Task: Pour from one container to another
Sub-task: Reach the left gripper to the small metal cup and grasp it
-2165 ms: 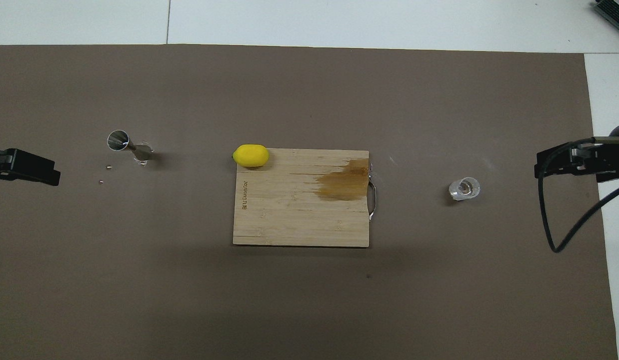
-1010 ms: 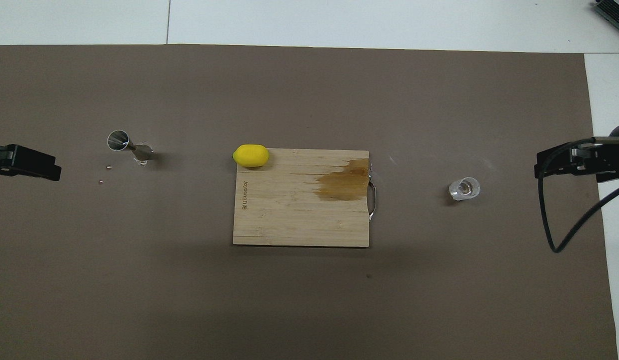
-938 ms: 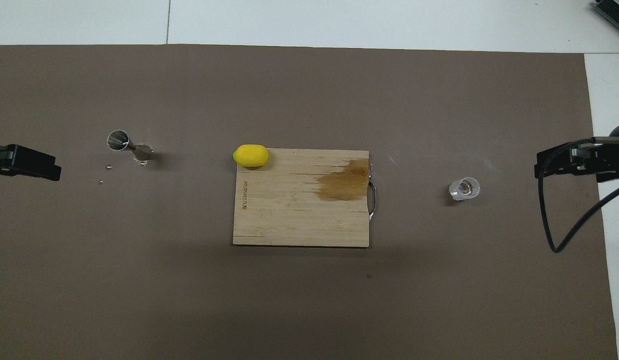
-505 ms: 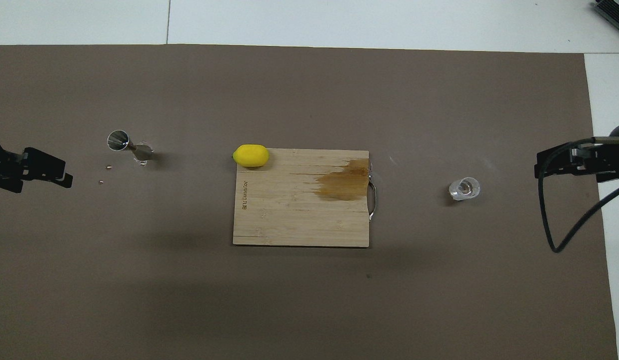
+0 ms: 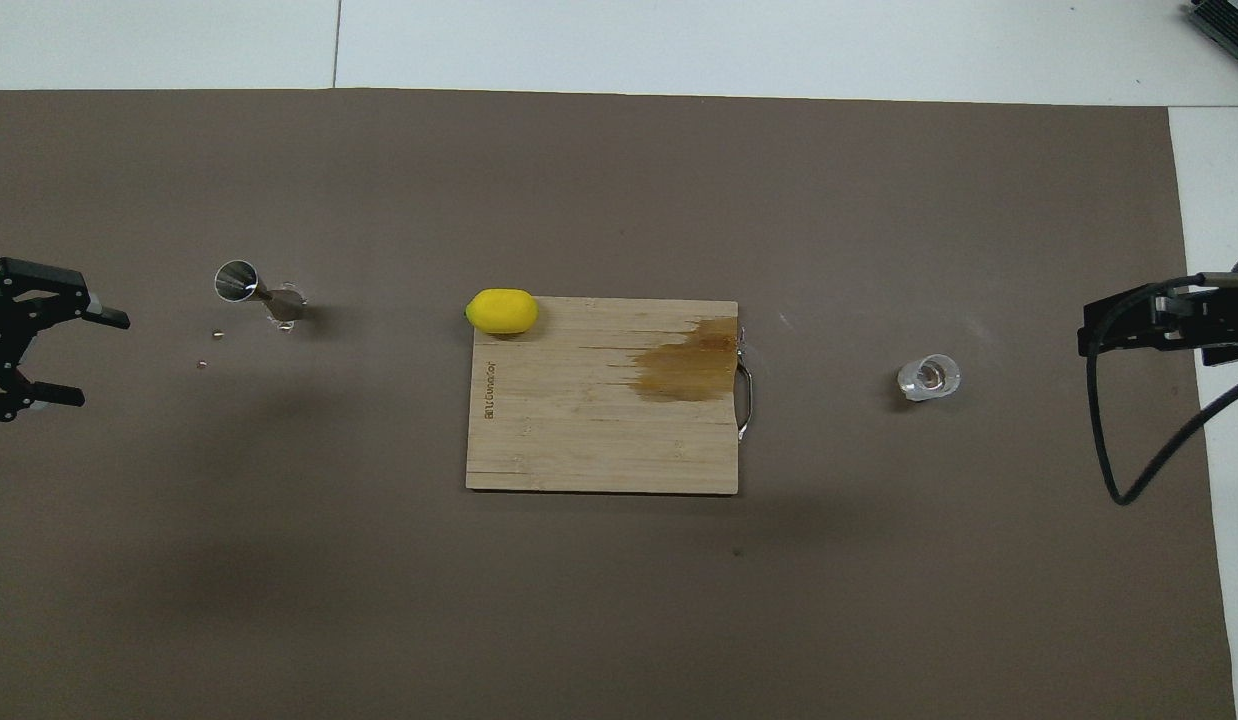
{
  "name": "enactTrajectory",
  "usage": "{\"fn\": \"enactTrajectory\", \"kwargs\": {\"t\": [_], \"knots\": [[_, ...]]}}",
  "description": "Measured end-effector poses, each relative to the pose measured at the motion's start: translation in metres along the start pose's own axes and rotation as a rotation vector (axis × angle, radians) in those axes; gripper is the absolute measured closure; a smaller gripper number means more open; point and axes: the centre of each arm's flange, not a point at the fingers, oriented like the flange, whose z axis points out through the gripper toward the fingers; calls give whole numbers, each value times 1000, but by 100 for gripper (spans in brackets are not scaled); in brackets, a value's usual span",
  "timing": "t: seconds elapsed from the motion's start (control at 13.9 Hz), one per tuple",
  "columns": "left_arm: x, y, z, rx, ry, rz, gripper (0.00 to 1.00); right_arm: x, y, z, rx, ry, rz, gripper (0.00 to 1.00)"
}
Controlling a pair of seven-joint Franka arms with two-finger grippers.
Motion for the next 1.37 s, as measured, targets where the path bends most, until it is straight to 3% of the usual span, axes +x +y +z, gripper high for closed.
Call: {"fn": "enactTrajectory", "kwargs": {"t": [0.36,0.65,0.94,1.37], "knots": [[38,-34,25,-362,-158,-586,0,0,0,0,0,0,0,0],[56,-56,59,-580,-278,-878,0,0,0,0,0,1,0,0],[57,-71,92,-653,-361,-978,0,0,0,0,0,1,0,0],[47,-53,125,-748,-400,-1055,0,0,0,0,0,1,0,0]]}}
